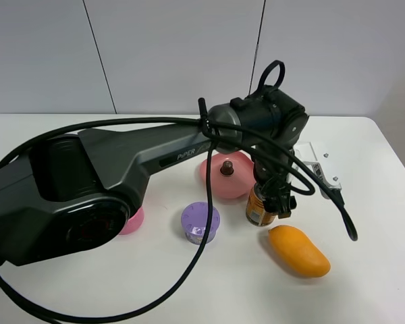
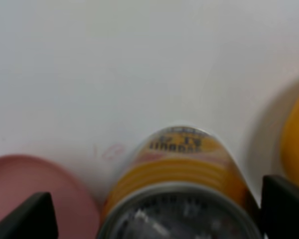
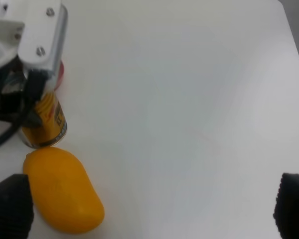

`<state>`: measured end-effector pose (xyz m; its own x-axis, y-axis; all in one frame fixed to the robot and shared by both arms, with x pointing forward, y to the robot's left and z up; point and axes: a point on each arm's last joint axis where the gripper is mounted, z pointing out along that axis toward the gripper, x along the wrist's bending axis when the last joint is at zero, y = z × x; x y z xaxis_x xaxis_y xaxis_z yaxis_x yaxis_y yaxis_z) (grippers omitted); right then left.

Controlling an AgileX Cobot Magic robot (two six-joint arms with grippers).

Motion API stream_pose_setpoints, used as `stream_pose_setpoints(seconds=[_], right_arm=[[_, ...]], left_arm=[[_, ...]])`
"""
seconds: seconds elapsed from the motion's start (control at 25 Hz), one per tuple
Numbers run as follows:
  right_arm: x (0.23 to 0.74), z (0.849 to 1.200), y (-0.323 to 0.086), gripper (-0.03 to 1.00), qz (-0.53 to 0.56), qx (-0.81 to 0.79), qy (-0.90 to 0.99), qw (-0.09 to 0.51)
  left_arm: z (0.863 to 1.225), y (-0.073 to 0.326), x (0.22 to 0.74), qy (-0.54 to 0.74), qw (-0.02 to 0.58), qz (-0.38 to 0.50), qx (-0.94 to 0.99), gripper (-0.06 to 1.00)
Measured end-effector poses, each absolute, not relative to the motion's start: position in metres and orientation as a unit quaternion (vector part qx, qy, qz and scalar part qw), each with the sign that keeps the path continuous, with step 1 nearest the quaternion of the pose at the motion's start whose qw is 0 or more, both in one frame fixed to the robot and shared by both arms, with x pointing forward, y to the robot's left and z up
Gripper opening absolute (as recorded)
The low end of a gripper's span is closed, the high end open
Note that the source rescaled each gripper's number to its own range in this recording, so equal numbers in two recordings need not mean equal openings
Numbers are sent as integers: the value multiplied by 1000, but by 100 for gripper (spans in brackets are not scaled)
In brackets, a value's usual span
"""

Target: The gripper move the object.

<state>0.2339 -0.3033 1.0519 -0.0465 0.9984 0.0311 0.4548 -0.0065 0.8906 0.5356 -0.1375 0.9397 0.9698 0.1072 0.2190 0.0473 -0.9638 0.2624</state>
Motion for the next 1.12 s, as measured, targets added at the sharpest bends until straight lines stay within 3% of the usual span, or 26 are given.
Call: stream_pose_setpoints(seconds=[0.12, 0.32, 0.48, 0.68, 0.96, 1.12], right_arm=[[234, 1052, -303, 100, 387, 595, 611, 351], [234, 1052, -303, 100, 387, 595, 611, 351], [234, 1052, -303, 100, 387, 595, 611, 351], [234, 1052, -303, 100, 387, 595, 611, 351], [234, 1052, -303, 100, 387, 595, 611, 351], [234, 1052, -303, 100, 387, 595, 611, 351]], left_arm=[[974, -134, 535, 69, 131, 123, 981, 100], [1072, -124, 529, 126, 235, 164, 950, 100], [1168, -88, 515, 130, 311, 233, 912, 100], [1258, -6, 517, 206, 361, 327, 849, 100], [1350, 156, 511, 327, 392, 437, 740, 97], [1373, 234, 481, 388, 386, 470, 693, 79]])
